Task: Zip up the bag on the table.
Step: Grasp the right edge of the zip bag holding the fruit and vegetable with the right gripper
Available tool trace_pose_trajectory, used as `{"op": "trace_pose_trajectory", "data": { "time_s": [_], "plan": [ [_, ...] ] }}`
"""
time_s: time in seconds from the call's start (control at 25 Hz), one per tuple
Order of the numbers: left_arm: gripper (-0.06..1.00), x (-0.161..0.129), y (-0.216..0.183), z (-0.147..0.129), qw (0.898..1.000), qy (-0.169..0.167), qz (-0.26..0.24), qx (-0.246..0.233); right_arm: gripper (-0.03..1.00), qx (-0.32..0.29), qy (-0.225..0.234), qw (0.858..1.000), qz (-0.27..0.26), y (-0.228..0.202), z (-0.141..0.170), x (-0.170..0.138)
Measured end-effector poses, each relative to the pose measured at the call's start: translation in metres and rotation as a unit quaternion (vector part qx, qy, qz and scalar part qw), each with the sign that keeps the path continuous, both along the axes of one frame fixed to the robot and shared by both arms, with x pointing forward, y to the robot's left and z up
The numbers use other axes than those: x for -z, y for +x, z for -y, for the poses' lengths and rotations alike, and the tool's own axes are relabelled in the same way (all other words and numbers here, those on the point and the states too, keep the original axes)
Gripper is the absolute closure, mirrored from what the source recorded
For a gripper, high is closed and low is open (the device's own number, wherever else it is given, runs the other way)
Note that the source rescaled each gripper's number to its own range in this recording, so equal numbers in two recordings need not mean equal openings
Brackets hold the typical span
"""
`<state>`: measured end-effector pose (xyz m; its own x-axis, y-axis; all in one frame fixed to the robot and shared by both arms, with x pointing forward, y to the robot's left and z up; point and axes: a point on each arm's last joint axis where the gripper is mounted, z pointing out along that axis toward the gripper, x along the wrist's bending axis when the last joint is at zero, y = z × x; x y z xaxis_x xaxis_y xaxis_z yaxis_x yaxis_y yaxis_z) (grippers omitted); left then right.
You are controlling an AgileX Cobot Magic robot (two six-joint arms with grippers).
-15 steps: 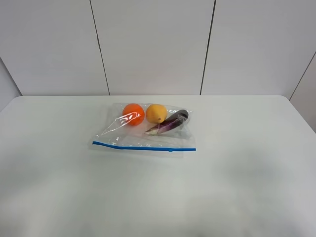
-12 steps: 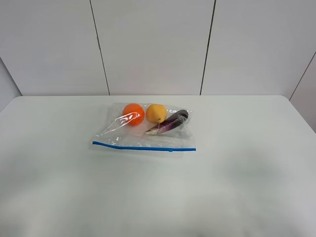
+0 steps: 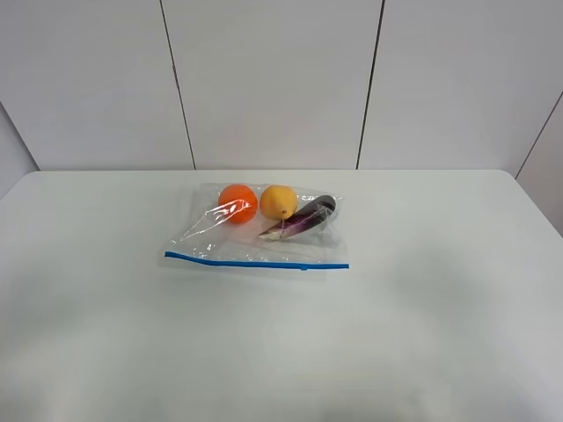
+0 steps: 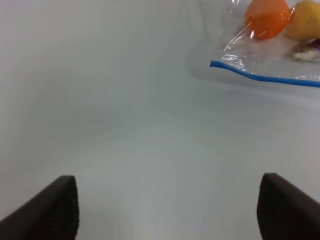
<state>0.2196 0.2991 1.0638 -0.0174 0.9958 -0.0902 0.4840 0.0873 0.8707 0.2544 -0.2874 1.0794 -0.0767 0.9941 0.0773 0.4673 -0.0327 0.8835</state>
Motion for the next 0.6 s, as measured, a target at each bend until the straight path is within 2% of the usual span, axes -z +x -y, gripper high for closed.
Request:
{"op": "trace_pose_trajectory", "data": {
  "time_s": [0.24,0.32,0.44,0.6],
  "plan": [
    [-0.01,0.0,0.0,0.0,1.0,0.0,0.0,0.0,-0.03,-0.016,0.04,0.996,-0.083,0.065,-0.004,-0.046],
    [-0.01,0.0,0.0,0.0,1.0,0.0,0.0,0.0,-0.03,-0.017,0.048,0.992,-0.118,0.094,-0.005,-0.052],
    [-0.01,0.0,0.0,0.0,1.0,0.0,0.0,0.0,-0.03,-0.026,0.054,0.984,-0.169,0.138,-0.005,-0.051],
    [-0.01,0.0,0.0,0.0,1.0,0.0,0.0,0.0,-0.03,-0.06,0.063,0.966,-0.245,0.195,-0.009,-0.025]
  ]
}}
